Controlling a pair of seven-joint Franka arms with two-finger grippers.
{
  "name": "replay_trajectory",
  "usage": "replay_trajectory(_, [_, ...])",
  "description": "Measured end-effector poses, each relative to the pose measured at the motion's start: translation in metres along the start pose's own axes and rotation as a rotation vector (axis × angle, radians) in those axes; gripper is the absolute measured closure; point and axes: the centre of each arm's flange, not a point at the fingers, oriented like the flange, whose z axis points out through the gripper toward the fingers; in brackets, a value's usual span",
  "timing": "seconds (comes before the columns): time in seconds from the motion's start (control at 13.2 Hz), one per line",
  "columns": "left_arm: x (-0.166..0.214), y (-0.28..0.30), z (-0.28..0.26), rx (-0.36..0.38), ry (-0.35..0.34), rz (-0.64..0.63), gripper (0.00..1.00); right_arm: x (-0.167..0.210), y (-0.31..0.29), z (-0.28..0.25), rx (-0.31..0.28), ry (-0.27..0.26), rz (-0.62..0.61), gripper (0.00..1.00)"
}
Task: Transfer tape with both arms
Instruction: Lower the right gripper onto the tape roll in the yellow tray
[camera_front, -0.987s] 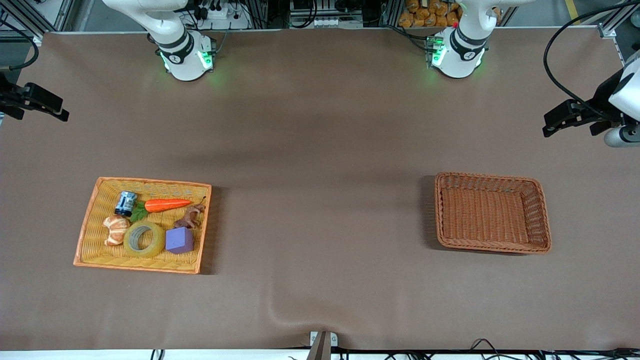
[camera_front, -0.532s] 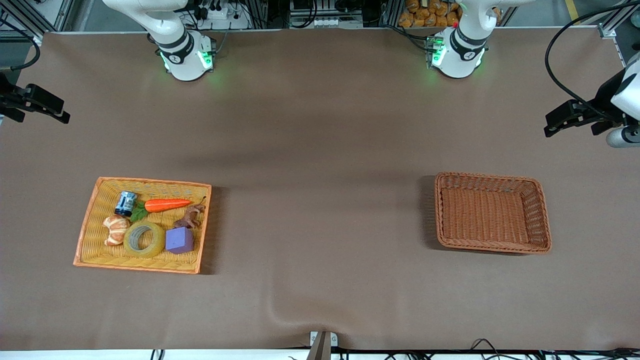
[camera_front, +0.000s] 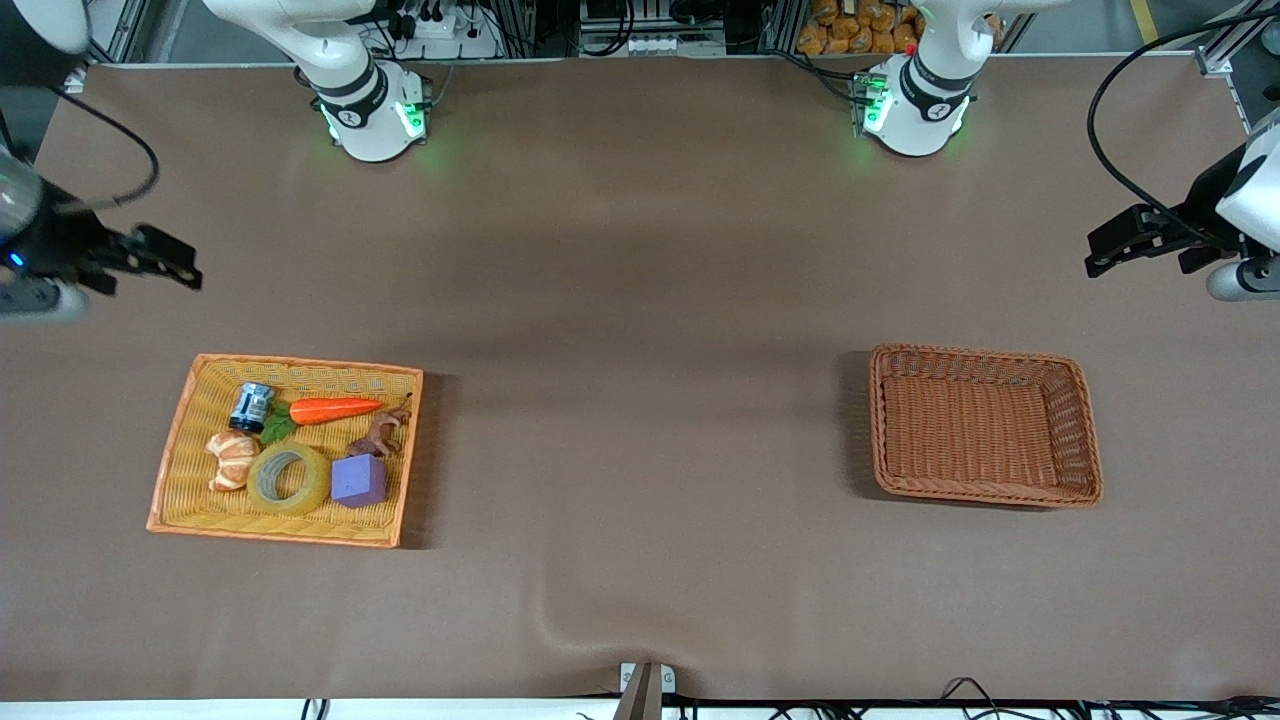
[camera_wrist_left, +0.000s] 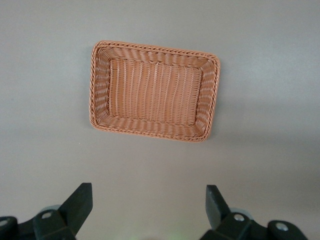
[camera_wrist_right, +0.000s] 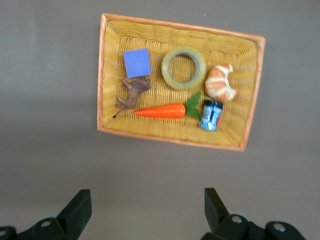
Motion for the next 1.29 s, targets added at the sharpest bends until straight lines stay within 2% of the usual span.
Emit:
replay_trajectory(0.15, [0.0,0.0,0.0,0.0,0.0,0.0,0.0,0.027,-0.008,0.037,-0.002,-0.003,-0.066,0.0])
replay_trajectory(0.46, [0.0,0.004,0.001,0.0,-0.003,0.007,0.0,0.064,-0.025,0.123,-0.012,0.027,-0.152,0.0])
replay_trajectory(0.76, [0.004,0.02,0.011,0.001,-0.016,0.036,0.0,0.097,-0.007,0.221,-0.033,0.048,-0.451,0.0])
replay_trajectory(0.99, [0.006,0.021,0.009,0.0,-0.005,0.038,0.0,0.111,0.009,0.29,-0.041,0.04,-0.527,0.0])
replay_trajectory(1.22, [0.005,0.015,0.003,-0.001,0.007,0.027,0.0,0.115,0.025,0.323,-0.047,0.042,-0.581,0.0])
replay_trajectory(1.29, [0.005,0.014,0.003,-0.001,0.008,0.032,0.0,0.114,0.028,0.327,-0.046,0.038,-0.584,0.04])
